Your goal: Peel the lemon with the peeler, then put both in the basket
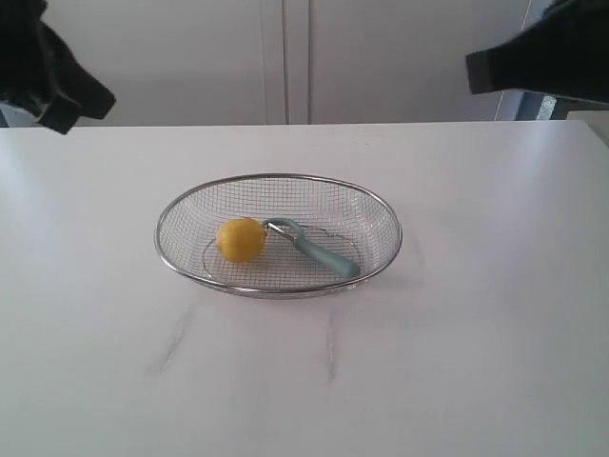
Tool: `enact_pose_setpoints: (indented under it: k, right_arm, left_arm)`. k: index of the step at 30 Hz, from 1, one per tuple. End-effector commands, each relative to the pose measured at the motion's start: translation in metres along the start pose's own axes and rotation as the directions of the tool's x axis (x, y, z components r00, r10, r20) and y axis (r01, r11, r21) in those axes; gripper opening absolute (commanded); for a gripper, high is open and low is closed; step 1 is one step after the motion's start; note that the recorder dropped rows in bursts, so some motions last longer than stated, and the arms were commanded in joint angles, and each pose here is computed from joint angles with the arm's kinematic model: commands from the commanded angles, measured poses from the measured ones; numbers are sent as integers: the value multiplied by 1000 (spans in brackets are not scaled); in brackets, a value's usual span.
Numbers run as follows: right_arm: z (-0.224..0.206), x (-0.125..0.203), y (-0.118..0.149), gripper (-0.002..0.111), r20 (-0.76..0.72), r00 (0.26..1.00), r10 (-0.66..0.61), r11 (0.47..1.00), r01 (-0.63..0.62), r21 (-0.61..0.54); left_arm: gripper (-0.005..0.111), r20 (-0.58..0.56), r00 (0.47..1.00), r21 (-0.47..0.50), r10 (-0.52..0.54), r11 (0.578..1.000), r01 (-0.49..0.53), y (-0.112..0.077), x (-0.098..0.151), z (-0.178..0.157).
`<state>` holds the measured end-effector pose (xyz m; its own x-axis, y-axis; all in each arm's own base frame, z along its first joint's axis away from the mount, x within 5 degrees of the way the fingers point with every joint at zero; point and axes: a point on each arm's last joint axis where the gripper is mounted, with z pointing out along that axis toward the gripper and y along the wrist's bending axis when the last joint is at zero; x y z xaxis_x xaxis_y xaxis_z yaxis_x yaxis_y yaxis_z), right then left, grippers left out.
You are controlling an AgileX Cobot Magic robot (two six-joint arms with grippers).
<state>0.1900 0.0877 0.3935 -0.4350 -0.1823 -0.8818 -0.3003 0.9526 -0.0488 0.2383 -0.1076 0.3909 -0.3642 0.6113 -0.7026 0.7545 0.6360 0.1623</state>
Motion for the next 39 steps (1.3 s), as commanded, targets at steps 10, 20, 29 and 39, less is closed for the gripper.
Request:
enact_pose_setpoints:
  k: [10, 20, 29, 39]
  right_arm:
    - [-46, 29, -16, 0, 94, 992, 80, 996, -84, 36]
    - [-50, 29, -17, 0, 108, 988, 109, 993, -113, 29]
    - [-50, 29, -17, 0, 108, 988, 109, 993, -113, 29]
    - [-50, 29, -17, 0, 108, 988, 109, 993, -113, 29]
  left_arm:
    - [0, 97, 993, -99, -67, 992, 77, -36, 57, -50]
    - [0, 101, 993, -101, -66, 992, 76, -39, 60, -52]
    - [0, 101, 993, -101, -64, 992, 74, -39, 60, -52]
    - [0, 101, 993, -101, -64, 992, 74, -39, 60, -52]
